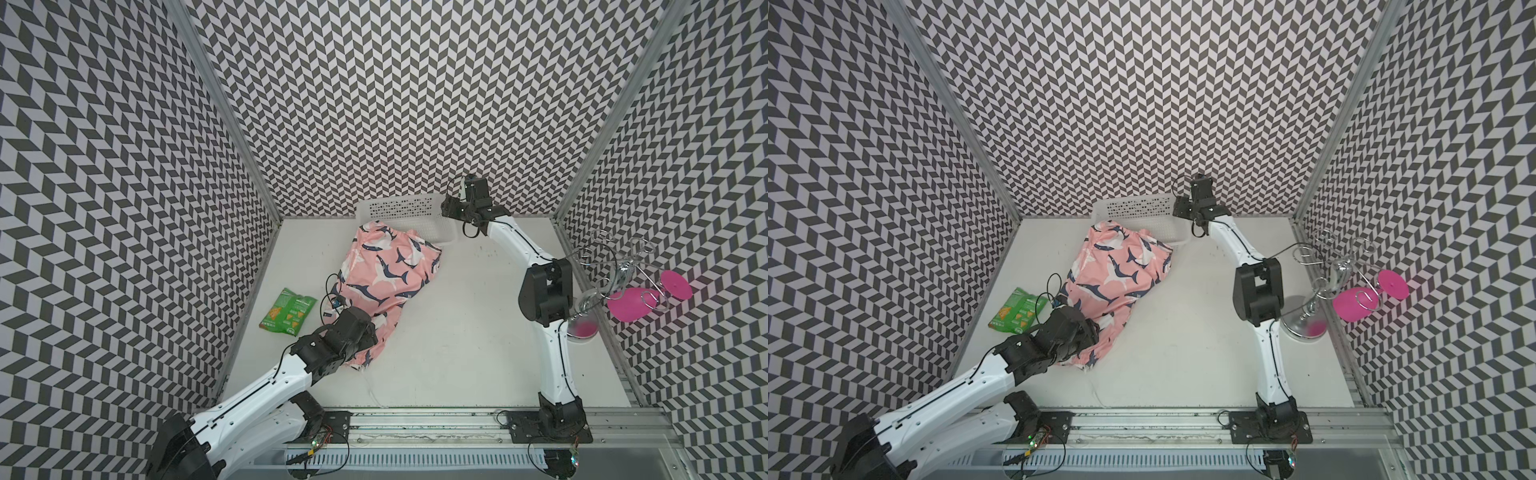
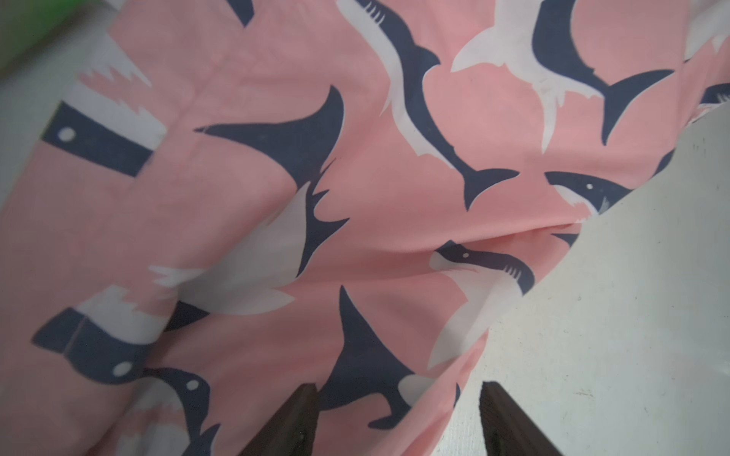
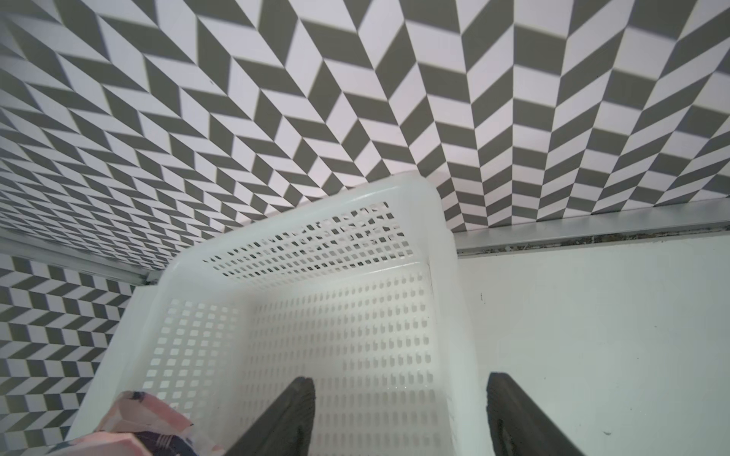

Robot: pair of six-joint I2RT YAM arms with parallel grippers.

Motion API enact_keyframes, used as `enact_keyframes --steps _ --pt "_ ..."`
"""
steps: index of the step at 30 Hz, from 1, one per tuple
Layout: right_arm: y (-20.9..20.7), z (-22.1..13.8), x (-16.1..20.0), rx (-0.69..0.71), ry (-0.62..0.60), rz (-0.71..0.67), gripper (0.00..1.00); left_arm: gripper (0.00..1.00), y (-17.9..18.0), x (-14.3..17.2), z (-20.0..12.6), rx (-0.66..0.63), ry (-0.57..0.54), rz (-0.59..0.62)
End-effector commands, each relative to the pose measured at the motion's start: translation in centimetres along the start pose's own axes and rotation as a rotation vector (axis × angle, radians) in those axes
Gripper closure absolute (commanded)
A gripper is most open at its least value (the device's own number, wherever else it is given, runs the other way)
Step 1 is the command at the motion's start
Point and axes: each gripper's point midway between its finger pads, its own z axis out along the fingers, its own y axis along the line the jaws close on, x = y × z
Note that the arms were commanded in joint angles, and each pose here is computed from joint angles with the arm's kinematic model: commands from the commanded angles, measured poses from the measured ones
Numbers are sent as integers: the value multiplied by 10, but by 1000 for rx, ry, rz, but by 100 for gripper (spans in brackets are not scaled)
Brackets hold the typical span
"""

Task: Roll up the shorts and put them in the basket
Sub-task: Move the bin to the center of the board.

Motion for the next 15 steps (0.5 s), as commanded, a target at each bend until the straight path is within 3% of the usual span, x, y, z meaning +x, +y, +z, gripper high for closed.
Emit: enact_keyframes --steps 1,8,15 --pt "2 27 13 -22 10 1 30 34 0 2 3 29 7 4" --pt "-33 47 34 82 46 56 38 36 9 2 2 31 6 -29" --pt "-65 37 40 192 33 39 41 36 8 2 5 35 24 -29"
